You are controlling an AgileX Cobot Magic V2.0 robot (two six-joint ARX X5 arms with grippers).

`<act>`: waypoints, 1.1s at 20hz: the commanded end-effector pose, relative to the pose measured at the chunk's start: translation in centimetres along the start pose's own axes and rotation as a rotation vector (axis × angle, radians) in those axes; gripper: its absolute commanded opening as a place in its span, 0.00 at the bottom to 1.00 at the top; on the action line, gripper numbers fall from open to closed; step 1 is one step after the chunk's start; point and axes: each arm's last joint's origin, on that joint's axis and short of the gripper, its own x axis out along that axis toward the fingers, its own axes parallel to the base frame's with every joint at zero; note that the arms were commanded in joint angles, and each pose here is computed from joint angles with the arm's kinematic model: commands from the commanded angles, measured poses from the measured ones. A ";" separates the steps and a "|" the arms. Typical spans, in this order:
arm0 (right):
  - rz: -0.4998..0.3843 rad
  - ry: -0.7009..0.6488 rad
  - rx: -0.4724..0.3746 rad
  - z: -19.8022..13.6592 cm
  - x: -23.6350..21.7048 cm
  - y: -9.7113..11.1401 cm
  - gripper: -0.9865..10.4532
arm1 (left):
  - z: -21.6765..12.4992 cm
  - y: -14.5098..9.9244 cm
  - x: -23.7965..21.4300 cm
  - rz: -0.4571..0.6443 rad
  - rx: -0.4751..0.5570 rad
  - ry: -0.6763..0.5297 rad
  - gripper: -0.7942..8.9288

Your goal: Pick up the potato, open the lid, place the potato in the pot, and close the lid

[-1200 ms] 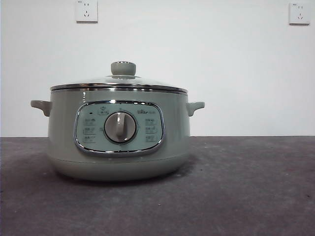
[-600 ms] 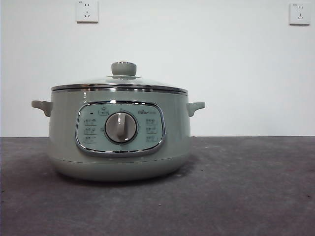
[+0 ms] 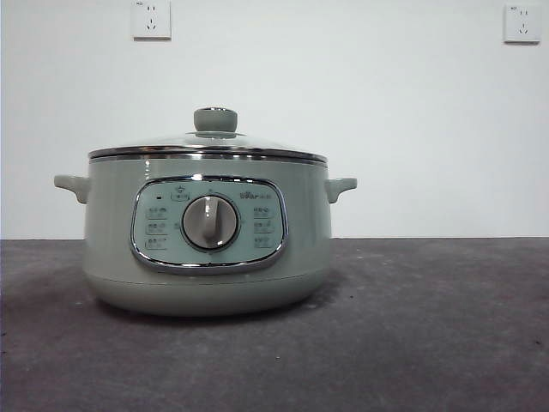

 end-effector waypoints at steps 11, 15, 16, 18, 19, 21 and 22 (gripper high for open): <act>-0.013 0.029 0.001 -0.3 0.3 0.0 0.09 | -11.4 -0.4 -1.0 0.280 -0.105 0.060 0.08; -0.013 0.029 0.001 -0.3 0.3 0.0 0.09 | -11.4 -0.4 -1.0 0.278 -0.113 0.059 0.08; -0.013 0.029 0.001 -0.3 0.3 0.0 0.09 | -11.4 -0.4 -1.0 0.270 -0.119 0.055 0.08; -0.013 0.029 0.001 -0.3 0.3 0.0 0.09 | -11.4 -0.5 -1.0 0.255 -0.120 0.056 0.08; -0.013 0.029 0.001 -0.3 0.3 0.0 0.09 | -11.5 -0.5 -1.0 0.255 -0.120 0.063 0.08; -0.013 0.029 0.001 -0.3 0.3 0.0 0.09 | -11.6 -0.5 -0.9 0.253 -0.121 0.074 0.08; -0.013 0.029 0.001 -0.3 0.3 0.0 0.09 | -11.6 -0.5 -0.9 0.253 -0.122 0.080 0.08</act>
